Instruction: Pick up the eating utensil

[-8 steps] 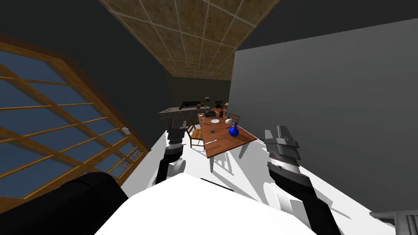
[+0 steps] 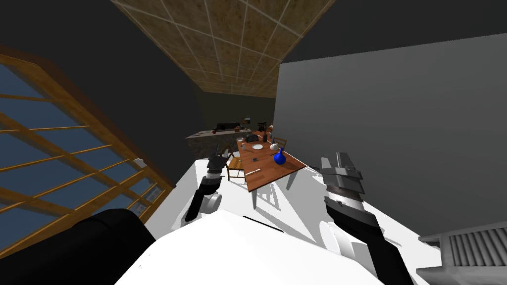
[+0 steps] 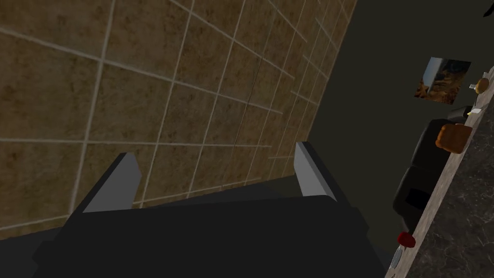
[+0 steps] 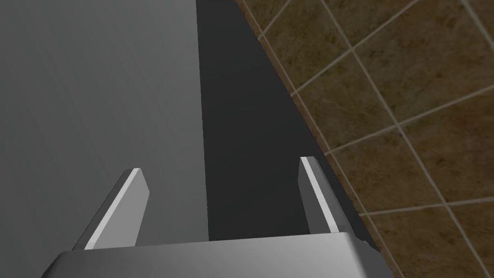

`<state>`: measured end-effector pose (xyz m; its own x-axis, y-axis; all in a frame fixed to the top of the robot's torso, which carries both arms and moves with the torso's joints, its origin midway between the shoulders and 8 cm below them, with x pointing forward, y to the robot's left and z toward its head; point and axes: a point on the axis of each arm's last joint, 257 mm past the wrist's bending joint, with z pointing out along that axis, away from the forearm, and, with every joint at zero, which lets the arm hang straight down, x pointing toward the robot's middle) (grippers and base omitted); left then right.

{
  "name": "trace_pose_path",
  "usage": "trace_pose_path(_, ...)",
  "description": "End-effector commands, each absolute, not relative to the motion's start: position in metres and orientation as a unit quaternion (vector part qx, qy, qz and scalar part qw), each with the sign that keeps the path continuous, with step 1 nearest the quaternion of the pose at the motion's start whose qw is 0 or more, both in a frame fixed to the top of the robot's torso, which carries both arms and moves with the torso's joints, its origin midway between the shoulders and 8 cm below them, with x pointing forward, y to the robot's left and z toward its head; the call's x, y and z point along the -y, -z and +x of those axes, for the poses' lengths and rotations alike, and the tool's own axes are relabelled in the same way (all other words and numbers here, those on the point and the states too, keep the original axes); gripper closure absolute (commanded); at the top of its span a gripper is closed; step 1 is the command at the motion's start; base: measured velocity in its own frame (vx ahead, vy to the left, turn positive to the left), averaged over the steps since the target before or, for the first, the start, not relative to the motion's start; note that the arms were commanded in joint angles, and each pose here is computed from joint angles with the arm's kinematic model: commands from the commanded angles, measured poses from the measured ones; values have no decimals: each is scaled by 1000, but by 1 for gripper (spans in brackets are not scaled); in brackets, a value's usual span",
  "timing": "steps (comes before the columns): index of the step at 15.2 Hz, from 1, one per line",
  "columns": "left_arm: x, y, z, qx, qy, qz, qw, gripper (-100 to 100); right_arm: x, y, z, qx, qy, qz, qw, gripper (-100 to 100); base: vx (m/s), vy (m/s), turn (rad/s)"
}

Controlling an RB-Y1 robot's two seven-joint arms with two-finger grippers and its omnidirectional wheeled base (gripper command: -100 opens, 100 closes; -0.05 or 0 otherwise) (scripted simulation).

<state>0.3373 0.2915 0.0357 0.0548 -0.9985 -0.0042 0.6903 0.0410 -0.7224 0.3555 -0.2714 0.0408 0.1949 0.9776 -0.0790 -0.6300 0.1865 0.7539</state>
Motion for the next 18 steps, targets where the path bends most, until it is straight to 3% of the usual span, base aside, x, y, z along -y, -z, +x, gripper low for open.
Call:
trace_pose_path(1, -298, -20, 350, -295, 624, -302, 657, -100, 271, -41, 355, -291, -564, 298, 713, 0, 2, -18, -126)
trace_pose_path(18, -382, 98, 407, -384, 542, -466, 584, -100, 271, -41, 355, -291, -564, 298, 713, 0, 10, -21, -154)
